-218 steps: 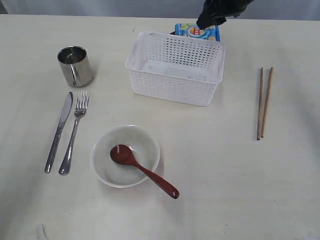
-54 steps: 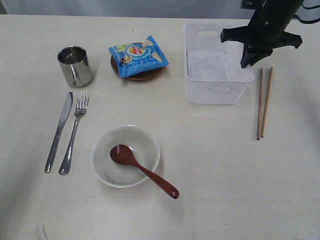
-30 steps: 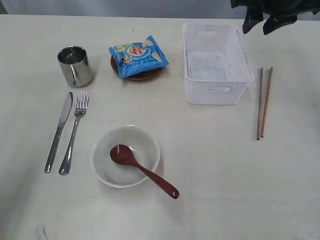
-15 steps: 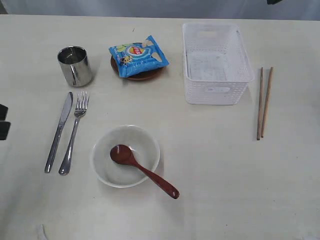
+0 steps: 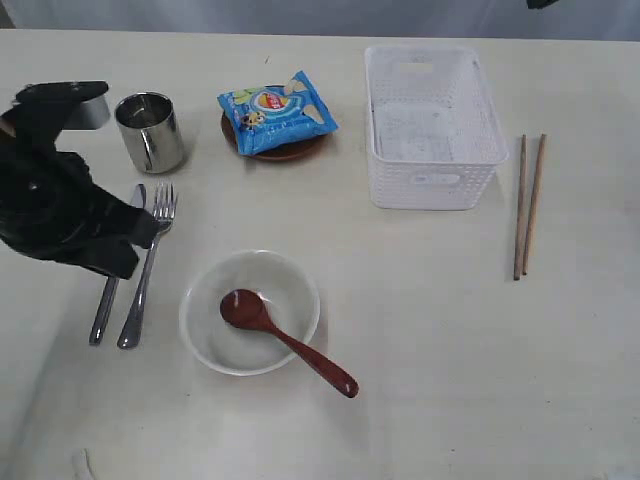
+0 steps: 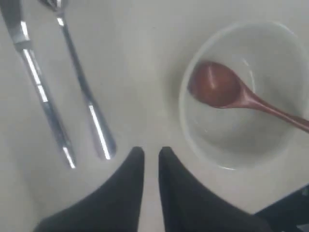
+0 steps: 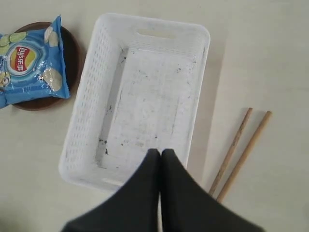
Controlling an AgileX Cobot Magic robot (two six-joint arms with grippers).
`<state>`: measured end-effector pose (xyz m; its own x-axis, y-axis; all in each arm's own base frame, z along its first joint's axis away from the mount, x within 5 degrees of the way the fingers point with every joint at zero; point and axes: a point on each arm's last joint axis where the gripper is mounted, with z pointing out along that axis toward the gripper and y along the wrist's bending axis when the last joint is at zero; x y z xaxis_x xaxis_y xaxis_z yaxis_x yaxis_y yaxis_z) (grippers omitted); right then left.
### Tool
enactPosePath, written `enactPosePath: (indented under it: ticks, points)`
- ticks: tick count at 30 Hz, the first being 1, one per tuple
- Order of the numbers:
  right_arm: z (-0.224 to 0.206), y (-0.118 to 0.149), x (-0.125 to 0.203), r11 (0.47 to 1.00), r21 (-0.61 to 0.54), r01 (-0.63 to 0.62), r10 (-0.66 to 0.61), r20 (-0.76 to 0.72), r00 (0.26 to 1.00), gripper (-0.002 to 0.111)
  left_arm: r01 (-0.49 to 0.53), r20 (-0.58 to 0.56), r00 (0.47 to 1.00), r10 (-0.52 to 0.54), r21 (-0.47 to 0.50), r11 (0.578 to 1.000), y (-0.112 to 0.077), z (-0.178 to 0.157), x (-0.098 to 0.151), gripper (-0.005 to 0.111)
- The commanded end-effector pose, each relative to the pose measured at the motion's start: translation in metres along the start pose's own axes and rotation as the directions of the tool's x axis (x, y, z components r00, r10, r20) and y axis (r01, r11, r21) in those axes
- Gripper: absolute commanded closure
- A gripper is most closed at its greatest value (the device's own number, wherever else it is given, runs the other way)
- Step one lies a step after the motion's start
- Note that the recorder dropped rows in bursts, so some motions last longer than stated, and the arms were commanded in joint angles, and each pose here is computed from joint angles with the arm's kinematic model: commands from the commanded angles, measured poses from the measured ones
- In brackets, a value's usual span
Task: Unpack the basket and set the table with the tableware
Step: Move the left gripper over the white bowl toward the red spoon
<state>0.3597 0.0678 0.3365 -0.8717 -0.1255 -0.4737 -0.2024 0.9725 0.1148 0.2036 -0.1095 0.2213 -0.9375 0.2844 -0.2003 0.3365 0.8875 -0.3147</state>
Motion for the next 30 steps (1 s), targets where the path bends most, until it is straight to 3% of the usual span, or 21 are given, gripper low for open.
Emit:
enactPosePath:
  ticks: [1, 3, 13, 26, 30]
  points:
    - [-0.004, 0.001, 0.002, 1.000, -0.012, 0.009, -0.009, -0.006, 1.000, 0.109, -0.026, -0.009, 1.000, 0.027, 0.145, 0.989, -0.012, 0.003, -0.007, 0.074]
    - [-0.004, 0.002, 0.002, 1.000, -0.016, 0.007, -0.007, -0.008, 1.000, 0.109, -0.018, -0.009, 1.000, 0.020, 0.147, 0.989, -0.011, 0.005, -0.009, 0.069]
    - [-0.004, 0.004, 0.002, 0.999, -0.047, 0.013, -0.013, -0.007, 1.000, 0.109, 0.037, -0.106, 0.994, -0.023, 0.129, 0.991, -0.001, 0.038, -0.015, 0.069]
    - [-0.004, 0.004, 0.002, 0.999, -0.049, 0.016, -0.017, -0.007, 1.000, 0.109, 0.047, -0.108, 0.994, -0.032, 0.138, 0.989, 0.003, 0.054, -0.021, 0.069]
    - [-0.004, 0.004, 0.002, 0.999, -0.048, 0.016, -0.017, -0.005, 1.000, 0.109, 0.050, -0.111, 0.993, -0.030, 0.179, 0.983, 0.001, 0.060, -0.023, 0.069]
